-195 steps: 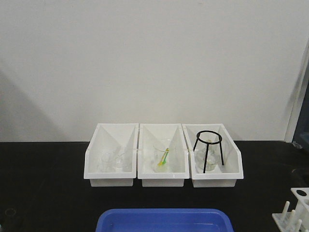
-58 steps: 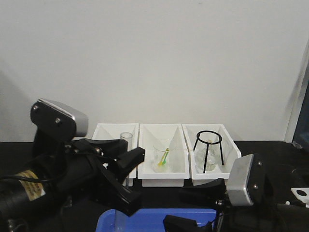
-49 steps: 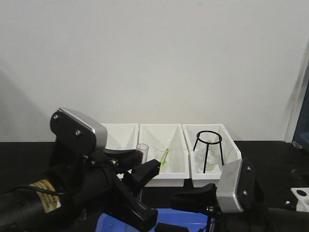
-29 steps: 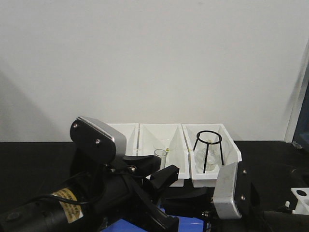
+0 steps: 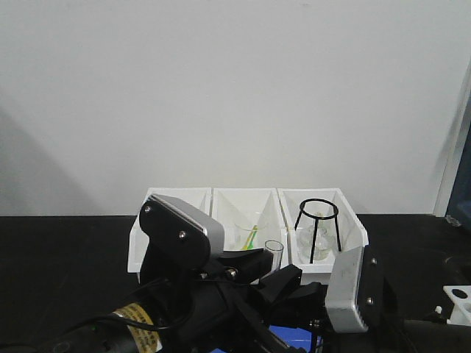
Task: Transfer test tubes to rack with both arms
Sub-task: 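Bring the tube toward the right gripper and close the right gripper on it, then open the left gripper and carry the tube with the right gripper toward the rack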
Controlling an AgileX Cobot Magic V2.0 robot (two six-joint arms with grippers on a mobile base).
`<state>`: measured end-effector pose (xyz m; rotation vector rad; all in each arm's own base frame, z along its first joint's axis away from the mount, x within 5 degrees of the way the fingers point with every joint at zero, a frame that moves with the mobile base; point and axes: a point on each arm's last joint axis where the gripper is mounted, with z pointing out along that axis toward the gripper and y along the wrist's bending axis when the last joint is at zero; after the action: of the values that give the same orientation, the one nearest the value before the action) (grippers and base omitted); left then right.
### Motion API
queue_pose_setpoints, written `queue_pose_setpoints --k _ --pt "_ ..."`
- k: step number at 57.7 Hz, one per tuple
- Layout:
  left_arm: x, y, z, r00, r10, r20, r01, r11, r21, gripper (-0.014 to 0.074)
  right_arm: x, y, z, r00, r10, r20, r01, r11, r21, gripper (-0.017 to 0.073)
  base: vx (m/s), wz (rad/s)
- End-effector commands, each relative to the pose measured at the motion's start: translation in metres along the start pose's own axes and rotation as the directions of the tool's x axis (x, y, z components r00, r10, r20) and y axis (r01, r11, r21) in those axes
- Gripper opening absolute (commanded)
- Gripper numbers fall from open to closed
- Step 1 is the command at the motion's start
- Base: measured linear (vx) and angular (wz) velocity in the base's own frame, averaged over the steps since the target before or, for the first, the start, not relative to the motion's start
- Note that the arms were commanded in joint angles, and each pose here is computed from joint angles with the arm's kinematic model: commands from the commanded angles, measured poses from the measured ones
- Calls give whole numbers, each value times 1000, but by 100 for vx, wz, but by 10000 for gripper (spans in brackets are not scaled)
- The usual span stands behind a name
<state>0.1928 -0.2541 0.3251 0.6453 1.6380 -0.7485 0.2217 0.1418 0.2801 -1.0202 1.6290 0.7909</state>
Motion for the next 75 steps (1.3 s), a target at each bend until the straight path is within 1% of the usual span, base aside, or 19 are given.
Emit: queue_pose_setpoints --k 1,10,22,31,38,43,50,52,68,75 --pt "-29 -5 -7 984 -13 175 11 1000 11 -22 -25 -1 -5 992 16 122 -17 1000 8 445 0 0" --pt "-31 -4 -7 980 -12 200 11 1000 8 -22 -40 -8 -6 990 5 142 -13 998 55 437 0 0" --pt "-32 -4 -7 978 -12 207 11 1000 8 -22 -44 -9 -6 989 -5 150 -4 998 60 417 0 0" --pt "-32 -4 -7 978 -12 207 10 1000 8 -22 -44 -10 -6 989 -5 147 -5 998 68 365 0 0" --pt "-32 -4 -7 978 -7 207 6 1000 9 -22 -44 -11 -6 990 -5 141 -7 997 82 267 0 0" --pt "-32 -4 -7 978 -7 207 6 1000 9 -22 -43 -11 -6 990 -5 138 -8 996 89 173 0 0" --pt "-32 -4 -7 979 -7 206 6 1000 9 -22 -43 -12 -6 991 -5 135 -8 995 97 11 0 0" --pt "-32 -4 -7 979 -7 206 6 1000 9 -22 -43 -12 -6 991 -5 135 -8 995 97 -14 0 0" --pt "-31 -4 -7 980 -8 199 6 1000 9 -16 -43 -13 -6 991 -6 132 -8 995 104 -8 0 0" --pt "-30 -5 -6 981 -8 193 6 1000 10 20 -43 -13 -6 991 -6 132 -8 995 104 -8 0 0"
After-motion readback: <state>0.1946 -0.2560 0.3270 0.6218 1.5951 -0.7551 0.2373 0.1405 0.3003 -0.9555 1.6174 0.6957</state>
